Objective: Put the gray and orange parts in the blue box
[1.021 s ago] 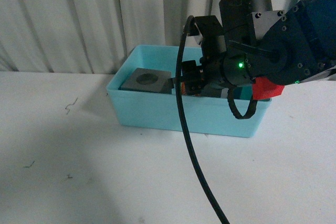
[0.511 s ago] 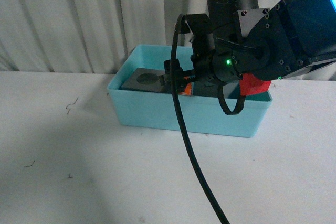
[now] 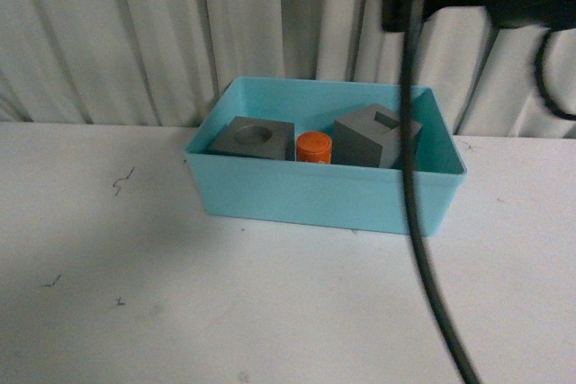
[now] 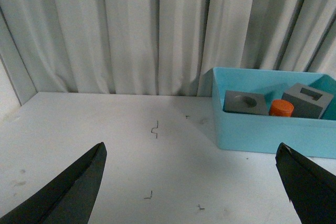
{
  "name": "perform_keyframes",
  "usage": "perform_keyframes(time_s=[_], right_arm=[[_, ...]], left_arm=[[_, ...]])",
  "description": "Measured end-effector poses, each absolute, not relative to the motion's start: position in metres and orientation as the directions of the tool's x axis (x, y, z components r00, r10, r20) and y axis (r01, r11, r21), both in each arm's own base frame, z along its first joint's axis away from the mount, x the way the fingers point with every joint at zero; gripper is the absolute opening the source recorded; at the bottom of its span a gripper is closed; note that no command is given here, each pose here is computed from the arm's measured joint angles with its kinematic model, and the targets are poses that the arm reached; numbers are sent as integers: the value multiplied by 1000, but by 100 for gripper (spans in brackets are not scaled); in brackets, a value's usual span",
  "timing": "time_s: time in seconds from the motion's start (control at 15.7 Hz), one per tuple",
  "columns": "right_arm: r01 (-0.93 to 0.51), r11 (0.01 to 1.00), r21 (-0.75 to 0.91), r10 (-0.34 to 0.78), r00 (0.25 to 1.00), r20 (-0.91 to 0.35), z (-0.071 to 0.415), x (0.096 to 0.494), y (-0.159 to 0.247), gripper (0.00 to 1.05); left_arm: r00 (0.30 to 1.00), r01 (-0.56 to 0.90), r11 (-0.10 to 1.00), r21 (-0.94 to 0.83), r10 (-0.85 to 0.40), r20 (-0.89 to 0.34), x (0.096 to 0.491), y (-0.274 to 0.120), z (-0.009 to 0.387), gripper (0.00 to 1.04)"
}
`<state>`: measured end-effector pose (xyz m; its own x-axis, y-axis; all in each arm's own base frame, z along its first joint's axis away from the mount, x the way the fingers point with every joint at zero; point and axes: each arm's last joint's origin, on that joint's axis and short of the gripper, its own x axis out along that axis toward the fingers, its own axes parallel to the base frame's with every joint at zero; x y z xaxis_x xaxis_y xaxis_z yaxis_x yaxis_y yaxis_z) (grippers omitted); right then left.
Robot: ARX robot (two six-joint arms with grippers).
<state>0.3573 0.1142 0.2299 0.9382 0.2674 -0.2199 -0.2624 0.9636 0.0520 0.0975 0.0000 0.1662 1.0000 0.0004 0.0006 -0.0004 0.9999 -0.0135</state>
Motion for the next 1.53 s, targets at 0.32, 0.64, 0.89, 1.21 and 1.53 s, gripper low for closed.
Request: perform_keyframes(time_s=[0.32,0.64,0.89,1.21,1.53], right_arm=[[50,991,127,23,857,-515,192,186,73,98],[57,958,280,15,969,-247,179,159,76,78],[-1,999,49,1,1000,3,185,140,38,29],[5,1000,11,-5,1000,26,172,126,16,2],[17,1000,5,-17,1000,11,170,116,-1,2]], left_arm=[[1000,0,1000,-14,0,1,97,0,166,98],[1000,-2,1000,-14,2,0,97,0,166,98],[1000,-1,1000,-14,1,1,97,0,166,98],[1000,-1,1000,-14,1,1,97,0,166,98],[1000,-1,1000,-14,1,1,97,0,166,98]])
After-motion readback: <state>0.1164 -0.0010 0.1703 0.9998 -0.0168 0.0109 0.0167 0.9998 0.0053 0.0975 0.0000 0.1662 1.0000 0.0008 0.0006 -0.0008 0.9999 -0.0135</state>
